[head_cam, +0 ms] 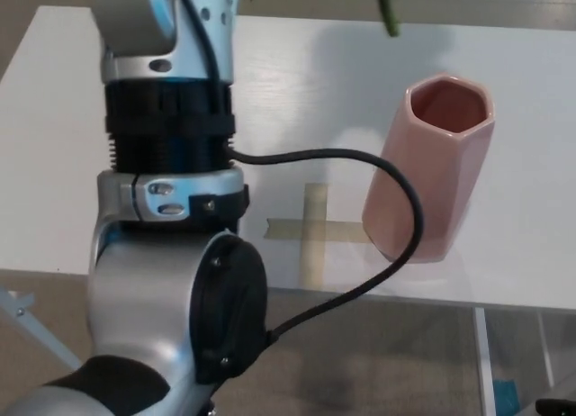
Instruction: Use the left hand to pick up the rose and then lift and insert it into the pink vase.
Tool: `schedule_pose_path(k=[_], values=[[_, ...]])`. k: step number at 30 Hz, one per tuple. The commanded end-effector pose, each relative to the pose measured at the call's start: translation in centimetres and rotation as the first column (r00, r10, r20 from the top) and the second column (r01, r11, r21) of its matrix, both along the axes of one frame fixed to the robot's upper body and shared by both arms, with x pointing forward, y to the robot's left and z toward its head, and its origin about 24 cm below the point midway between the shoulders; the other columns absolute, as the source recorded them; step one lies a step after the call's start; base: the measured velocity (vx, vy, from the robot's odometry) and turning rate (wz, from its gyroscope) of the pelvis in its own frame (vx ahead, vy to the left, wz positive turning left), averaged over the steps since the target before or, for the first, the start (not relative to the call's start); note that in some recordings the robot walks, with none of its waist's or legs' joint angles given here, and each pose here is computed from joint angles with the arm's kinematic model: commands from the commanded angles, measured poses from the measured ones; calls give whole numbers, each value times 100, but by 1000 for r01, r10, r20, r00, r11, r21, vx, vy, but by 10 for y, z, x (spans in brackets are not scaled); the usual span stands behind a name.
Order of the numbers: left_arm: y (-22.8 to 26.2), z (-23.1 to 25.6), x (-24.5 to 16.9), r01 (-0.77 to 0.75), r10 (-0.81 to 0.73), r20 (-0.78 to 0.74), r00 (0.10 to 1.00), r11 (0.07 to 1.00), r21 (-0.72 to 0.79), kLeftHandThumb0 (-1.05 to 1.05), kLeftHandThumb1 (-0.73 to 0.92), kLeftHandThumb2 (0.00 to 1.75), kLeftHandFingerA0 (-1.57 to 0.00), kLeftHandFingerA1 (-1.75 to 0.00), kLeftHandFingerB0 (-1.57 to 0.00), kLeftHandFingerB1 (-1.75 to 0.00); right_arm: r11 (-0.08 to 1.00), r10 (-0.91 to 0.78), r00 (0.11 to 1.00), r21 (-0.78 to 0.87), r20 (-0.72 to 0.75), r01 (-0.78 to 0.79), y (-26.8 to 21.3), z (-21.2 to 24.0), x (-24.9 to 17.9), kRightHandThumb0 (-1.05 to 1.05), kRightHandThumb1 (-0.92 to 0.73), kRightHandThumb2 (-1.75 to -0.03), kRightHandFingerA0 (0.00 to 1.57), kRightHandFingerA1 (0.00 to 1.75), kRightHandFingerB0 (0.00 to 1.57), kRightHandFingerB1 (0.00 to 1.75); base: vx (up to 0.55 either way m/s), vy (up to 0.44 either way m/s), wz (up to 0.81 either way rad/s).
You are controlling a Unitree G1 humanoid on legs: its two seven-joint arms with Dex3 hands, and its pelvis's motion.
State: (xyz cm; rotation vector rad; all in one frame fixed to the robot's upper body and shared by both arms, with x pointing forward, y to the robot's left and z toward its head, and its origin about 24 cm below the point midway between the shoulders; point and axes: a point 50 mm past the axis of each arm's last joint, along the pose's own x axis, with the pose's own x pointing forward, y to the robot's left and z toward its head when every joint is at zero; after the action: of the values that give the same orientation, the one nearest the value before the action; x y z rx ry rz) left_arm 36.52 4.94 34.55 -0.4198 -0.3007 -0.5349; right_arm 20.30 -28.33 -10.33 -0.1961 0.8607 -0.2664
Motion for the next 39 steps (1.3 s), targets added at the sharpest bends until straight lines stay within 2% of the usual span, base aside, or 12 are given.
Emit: schedule_pose_path(k=[1,11,15,39], values=[[-24,-7,-11,70,-69,-47,996,997,12,-23,82,64,-115,-135,-84,-82,1000,8,999,6,-49,-8,-2,-10,-21,-31,-65,-59,68,50,57,45,0,0,0],[-41,-11,-17,96,-95,-27,995,994,52,-21,83,64,-113,-136,-84,-84,1000,11,999,1,-53,-11,1,-10,-18,-31,-66,-59,68,50,57,45,0,0,0],[-53,-13,-21,132,-131,-10,991,988,82,-19,81,66,-107,-143,-83,-88,1000,12,999,-7,-44,-12,0,-8,-15,-30,-65,-59,70,51,58,45,0,0,0],[-66,-27,-26,138,-136,-18,990,983,120,-18,81,65,-102,-140,-81,-86,1000,17,999,-3,-40,-17,1,-7,-12,-30,-65,-59,69,50,58,45,0,0,0]])
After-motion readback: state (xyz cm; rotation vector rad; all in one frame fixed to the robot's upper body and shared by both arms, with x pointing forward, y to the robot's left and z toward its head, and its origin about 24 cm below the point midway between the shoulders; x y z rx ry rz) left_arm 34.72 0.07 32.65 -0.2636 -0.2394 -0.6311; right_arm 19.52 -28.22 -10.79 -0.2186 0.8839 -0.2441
